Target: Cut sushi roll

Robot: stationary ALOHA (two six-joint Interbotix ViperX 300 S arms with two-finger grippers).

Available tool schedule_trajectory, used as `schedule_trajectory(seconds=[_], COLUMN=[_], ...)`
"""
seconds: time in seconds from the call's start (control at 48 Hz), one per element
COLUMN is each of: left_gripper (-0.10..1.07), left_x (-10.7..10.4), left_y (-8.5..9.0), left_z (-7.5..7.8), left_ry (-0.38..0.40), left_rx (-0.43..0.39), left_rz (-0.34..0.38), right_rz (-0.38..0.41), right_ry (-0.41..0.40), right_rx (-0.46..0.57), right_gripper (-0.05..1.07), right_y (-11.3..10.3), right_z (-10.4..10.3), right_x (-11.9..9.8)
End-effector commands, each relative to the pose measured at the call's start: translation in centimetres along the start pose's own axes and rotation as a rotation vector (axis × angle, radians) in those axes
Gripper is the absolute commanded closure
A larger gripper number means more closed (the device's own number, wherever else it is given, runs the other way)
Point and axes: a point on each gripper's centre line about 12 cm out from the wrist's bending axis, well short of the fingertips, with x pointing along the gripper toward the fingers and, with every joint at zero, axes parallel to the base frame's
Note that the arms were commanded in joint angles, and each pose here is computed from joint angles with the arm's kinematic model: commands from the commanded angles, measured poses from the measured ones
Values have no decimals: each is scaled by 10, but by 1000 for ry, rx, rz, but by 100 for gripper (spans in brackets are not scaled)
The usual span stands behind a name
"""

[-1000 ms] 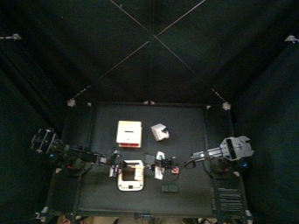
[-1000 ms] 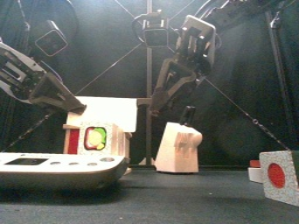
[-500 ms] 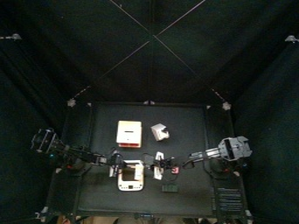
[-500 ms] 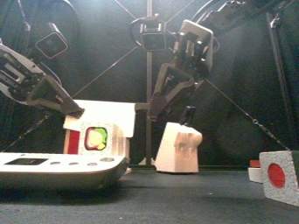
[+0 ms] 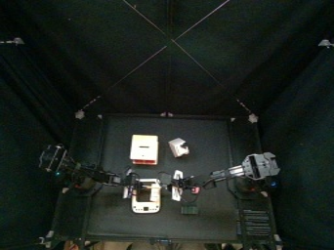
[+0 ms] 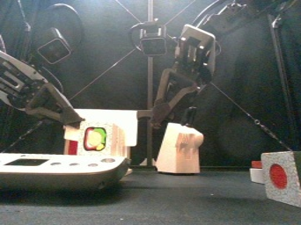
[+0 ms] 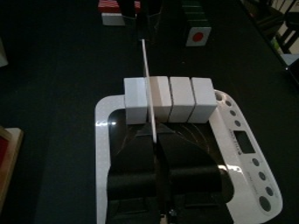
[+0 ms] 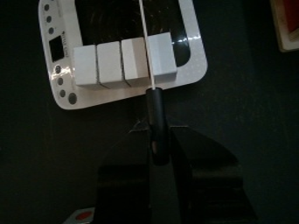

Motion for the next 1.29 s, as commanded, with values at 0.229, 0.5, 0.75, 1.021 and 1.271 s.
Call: schedule_trajectory(seconds=[0.229, 0.5, 0.75, 1.021, 1.271], left_gripper=[74, 74, 74, 74, 74], left_x=[0, 1, 1, 3, 2], left_y=[-5, -6, -5, 4, 3], left_z=[-13, -13, -12, -6, -2], left_ry=[100, 105, 97, 79, 65], left_rx=[10, 16, 17, 8, 30], left_rz=[-18, -23, -18, 8, 0], right_rz=[-5, -7, -15, -29, -27], right_ry=[17, 31, 20, 3, -8], right_rx=[15, 20, 30, 47, 45], right_gripper=[67, 68, 67, 67, 67], right_y=[-1, -1, -7, -17, -16], right_z=[0, -2, 2, 9, 13], right_x=[4, 10, 8, 5, 3])
